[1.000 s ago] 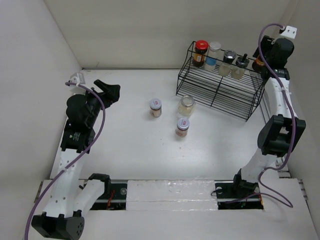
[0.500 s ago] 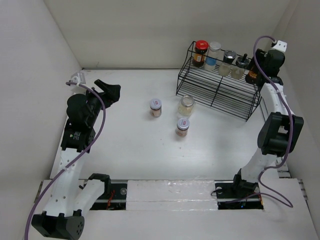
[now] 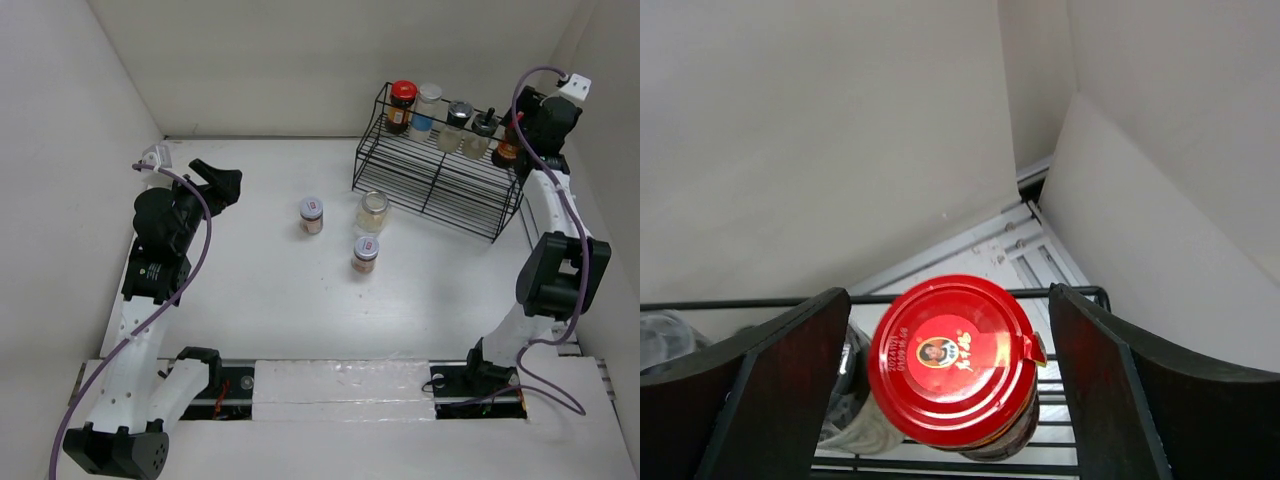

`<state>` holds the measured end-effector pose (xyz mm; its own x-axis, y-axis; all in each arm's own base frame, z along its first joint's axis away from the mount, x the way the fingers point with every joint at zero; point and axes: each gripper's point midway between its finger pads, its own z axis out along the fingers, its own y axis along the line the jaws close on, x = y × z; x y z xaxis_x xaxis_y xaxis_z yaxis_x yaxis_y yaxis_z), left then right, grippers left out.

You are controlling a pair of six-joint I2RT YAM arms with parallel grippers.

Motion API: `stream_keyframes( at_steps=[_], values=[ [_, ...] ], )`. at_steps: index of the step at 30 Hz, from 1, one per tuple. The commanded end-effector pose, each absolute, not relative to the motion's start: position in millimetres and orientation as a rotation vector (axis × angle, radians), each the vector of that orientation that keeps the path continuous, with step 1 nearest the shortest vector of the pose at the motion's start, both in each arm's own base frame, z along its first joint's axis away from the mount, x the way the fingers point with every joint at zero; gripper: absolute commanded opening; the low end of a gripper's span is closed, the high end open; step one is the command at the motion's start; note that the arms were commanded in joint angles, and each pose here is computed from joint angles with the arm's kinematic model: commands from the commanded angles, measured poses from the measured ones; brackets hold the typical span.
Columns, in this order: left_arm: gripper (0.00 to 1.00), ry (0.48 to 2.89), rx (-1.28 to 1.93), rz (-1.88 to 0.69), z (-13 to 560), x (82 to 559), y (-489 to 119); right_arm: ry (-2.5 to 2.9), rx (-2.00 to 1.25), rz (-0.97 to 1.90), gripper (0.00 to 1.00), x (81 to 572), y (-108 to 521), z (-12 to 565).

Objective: Organize the condiment bottles

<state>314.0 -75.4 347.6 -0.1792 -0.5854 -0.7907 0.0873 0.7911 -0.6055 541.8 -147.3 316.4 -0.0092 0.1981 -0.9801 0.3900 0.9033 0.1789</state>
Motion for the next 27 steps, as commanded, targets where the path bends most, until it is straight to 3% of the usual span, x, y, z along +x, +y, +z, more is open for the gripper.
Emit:
stream_keyframes(
  at_steps=[1, 7, 9, 11, 14, 16, 18, 21, 24, 27],
  values=[
    [0.74, 1.575, -0.354, -0.649, 372.5, 311.2, -77.8, 1.457, 0.46, -0.152, 0.86, 527.9, -146.3, 366.8],
    [0.74, 1.572, -0.361, -0.642, 372.5, 311.7, -76.3, 1.337, 0.415, -0.116, 0.86, 492.9, -124.4, 430.0],
    [0.74, 1.572, -0.361, -0.642, 372.5, 311.7, -76.3, 1.334, 0.35, -0.052, 0.81, 487.4, -96.0, 438.7],
    [0.74, 1.581, -0.364, -0.64, 369.7, 314.1, -76.6, 1.336, 0.307, 0.008, 0.52, 476.2, -68.6, 441.0],
    [0.74, 1.581, -0.364, -0.64, 369.7, 314.1, -76.6, 1.409, 0.203, 0.132, 0.24, 469.6, 1.0, 412.6],
    [0.74, 1.578, -0.372, -0.632, 369.7, 314.7, -74.8, 1.47, 0.109, 0.235, 0.23, 467.1, 59.8, 388.7],
    [0.74, 1.578, -0.372, -0.632, 369.7, 314.7, -74.8, 1.549, 0.039, 0.284, 0.39, 465.2, 95.8, 355.1],
    [0.73, 1.592, -0.367, -0.638, 366.5, 316.8, -77.0, 1.7, -0.068, 0.342, 0.81, 460.8, 145.7, 303.6],
    [0.73, 1.606, -0.359, -0.646, 363.2, 318.7, -79.6, 1.831, -0.119, 0.396, 0.96, 457.5, 175.5, 255.1],
    [0.73, 1.594, -0.366, -0.639, 366.0, 317.1, -77.3, 1.902, -0.164, 0.438, 0.97, 451.6, 198.2, 228.9]
  ],
)
